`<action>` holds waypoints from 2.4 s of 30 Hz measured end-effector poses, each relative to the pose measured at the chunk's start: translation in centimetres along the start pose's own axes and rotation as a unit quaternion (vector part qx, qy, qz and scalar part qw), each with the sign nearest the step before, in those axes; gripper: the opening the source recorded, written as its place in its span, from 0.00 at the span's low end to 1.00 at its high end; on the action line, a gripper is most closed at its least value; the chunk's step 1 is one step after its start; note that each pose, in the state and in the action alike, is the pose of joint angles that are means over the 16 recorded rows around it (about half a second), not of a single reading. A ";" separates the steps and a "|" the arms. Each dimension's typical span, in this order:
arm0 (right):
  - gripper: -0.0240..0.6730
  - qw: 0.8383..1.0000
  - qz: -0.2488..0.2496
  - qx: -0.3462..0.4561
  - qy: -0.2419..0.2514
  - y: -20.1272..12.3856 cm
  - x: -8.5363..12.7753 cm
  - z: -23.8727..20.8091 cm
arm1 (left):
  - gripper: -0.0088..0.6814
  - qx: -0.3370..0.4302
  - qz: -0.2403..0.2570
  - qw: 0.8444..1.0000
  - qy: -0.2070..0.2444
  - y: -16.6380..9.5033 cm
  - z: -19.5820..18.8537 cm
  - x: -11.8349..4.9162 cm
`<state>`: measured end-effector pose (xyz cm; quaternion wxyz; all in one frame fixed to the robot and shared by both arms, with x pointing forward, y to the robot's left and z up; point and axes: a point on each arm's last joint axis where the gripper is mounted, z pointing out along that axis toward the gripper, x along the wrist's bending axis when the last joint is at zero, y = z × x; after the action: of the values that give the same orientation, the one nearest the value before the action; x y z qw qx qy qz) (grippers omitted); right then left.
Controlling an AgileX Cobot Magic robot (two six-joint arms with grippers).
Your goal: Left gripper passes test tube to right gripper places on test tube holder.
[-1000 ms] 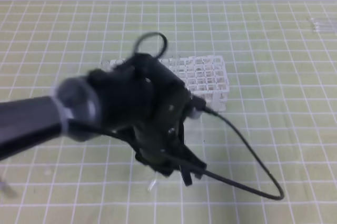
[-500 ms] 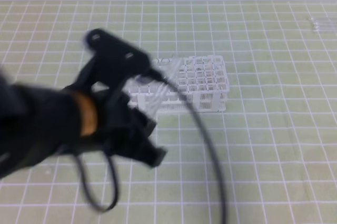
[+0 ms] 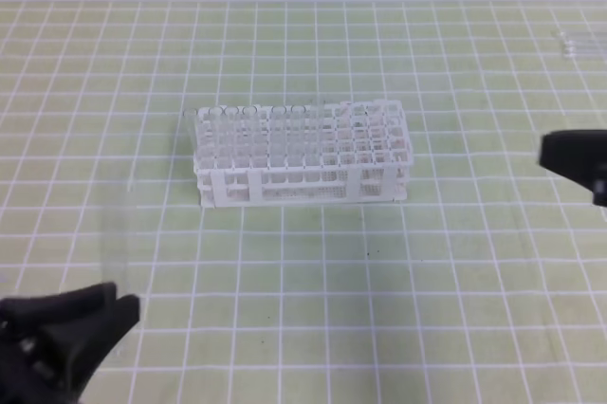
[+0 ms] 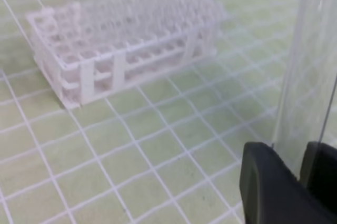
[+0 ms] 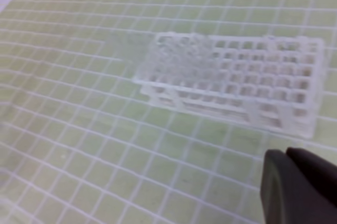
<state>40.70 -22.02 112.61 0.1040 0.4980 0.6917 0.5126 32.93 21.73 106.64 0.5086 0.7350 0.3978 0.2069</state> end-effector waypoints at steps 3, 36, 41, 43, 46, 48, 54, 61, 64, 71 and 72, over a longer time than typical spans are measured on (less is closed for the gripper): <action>0.01 1.000 -0.015 0.002 0.023 0.7 1.0 1.0 | 0.14 -0.031 -0.007 1.000 -0.002 -1.2 -0.8 0.4; 0.10 0.940 -0.199 -0.236 0.146 -2.5 13.5 5.8 | 0.05 -0.133 0.023 0.991 -0.006 -1.5 -1.2 0.7; 0.25 0.934 -0.200 -0.238 0.175 -2.8 14.4 5.5 | 0.05 -0.121 0.040 0.992 -0.017 -1.5 -0.3 0.2; 0.31 0.932 -0.202 -0.237 0.186 -2.9 14.7 5.5 | 0.05 -0.115 0.045 0.992 -0.021 -1.6 0.0 0.1; 0.40 0.929 -0.202 -0.235 0.204 -3.3 15.3 5.4 | 0.04 -0.107 0.052 0.993 -0.028 -1.6 0.5 -0.1; 0.46 0.927 -0.201 -0.233 0.215 -3.5 15.7 5.3 | 0.04 -0.103 0.055 0.993 -0.031 -1.7 0.6 -0.2; 0.56 0.923 -0.192 -0.228 0.243 -4.1 16.6 5.4 | 0.05 -0.098 0.056 0.993 -0.034 -1.7 0.9 -0.3; 0.66 0.918 -0.174 -0.229 0.274 -4.5 17.4 5.6 | 0.08 -0.099 0.042 0.994 -0.038 -1.7 0.9 -0.4; 0.69 0.915 -0.172 -0.230 0.283 -4.6 17.8 6.0 | 0.10 -0.100 0.035 0.993 -0.044 -1.7 0.9 -0.5; 0.74 0.914 -0.168 -0.229 0.290 -4.7 18.6 7.3 | 0.07 -0.102 0.021 0.993 -0.060 -1.6 0.8 -0.7; 0.74 0.914 -0.167 -0.229 0.289 -4.8 18.7 7.4 | 0.07 -0.102 0.020 0.993 -0.062 -1.6 0.8 -0.8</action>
<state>33.79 -2.54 112.23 0.0946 0.1678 0.6284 0.7536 32.43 20.90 104.91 0.6007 0.6984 0.3271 0.2107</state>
